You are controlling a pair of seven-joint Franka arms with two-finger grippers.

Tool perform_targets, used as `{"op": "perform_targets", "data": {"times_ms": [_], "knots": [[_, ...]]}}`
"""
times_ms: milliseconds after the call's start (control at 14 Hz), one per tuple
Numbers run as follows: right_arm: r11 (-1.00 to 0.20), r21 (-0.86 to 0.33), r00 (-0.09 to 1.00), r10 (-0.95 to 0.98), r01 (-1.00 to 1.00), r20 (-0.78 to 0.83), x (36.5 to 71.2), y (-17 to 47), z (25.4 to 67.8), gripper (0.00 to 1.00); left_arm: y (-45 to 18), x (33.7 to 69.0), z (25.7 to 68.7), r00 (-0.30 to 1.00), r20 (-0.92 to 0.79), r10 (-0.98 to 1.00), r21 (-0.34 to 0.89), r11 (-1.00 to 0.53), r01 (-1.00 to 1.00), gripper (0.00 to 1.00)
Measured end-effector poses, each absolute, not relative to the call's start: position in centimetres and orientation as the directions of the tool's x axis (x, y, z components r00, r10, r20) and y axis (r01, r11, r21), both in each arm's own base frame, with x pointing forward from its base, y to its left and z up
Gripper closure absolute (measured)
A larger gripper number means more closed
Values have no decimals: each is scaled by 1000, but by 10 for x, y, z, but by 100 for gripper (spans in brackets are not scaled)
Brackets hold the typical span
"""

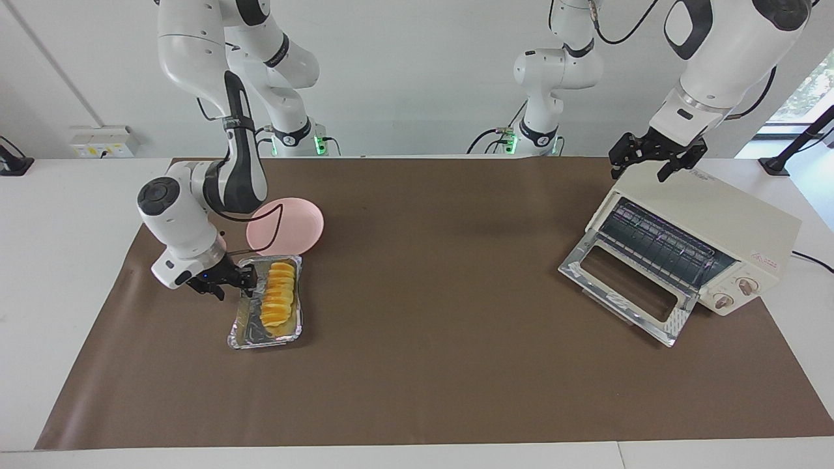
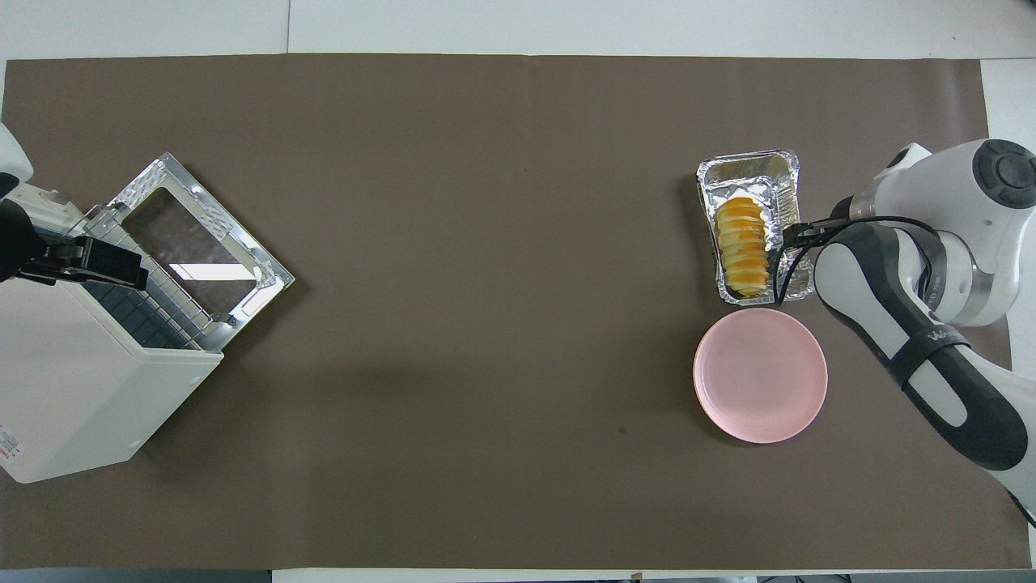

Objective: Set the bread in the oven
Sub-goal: 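Grasp the foil tray rim with the right gripper, then slide the foil tray with the right gripper toward the table center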

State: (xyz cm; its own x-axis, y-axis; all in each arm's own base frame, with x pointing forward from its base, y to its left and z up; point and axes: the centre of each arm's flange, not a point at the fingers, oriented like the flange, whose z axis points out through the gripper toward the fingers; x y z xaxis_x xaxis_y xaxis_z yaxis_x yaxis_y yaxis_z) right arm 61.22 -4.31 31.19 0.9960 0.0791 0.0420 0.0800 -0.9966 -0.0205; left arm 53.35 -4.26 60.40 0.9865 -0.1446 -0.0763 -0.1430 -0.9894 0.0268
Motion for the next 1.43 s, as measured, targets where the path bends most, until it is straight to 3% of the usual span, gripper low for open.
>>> {"op": "perform_targets", "data": {"times_ms": [286, 357, 643, 929, 1143, 1429], "knots": [[-995, -21, 993, 91, 93, 73, 620, -35, 322, 96, -43, 533, 604, 987, -76, -145, 27, -989, -143, 0], [-995, -24, 991, 97, 99, 90, 625, -30, 330, 98, -43, 533, 604, 987, -76, -145, 27, -989, -143, 0], [-992, -99, 990, 67, 79, 122, 642, 44, 367, 98, -43, 533, 604, 987, -76, -145, 27, -989, -143, 0], [-988, -152, 992, -38, -19, 122, 634, 177, 384, 98, -43, 533, 604, 987, -76, -145, 27, -989, -143, 0], [-981, -178, 992, -89, -72, 88, 612, 264, 377, 98, -43, 533, 604, 987, -76, -145, 27, -989, -143, 0], [-971, -214, 991, -124, -112, 44, 593, 329, 352, 98, -43, 533, 604, 987, -76, -145, 27, -989, -143, 0]]}}
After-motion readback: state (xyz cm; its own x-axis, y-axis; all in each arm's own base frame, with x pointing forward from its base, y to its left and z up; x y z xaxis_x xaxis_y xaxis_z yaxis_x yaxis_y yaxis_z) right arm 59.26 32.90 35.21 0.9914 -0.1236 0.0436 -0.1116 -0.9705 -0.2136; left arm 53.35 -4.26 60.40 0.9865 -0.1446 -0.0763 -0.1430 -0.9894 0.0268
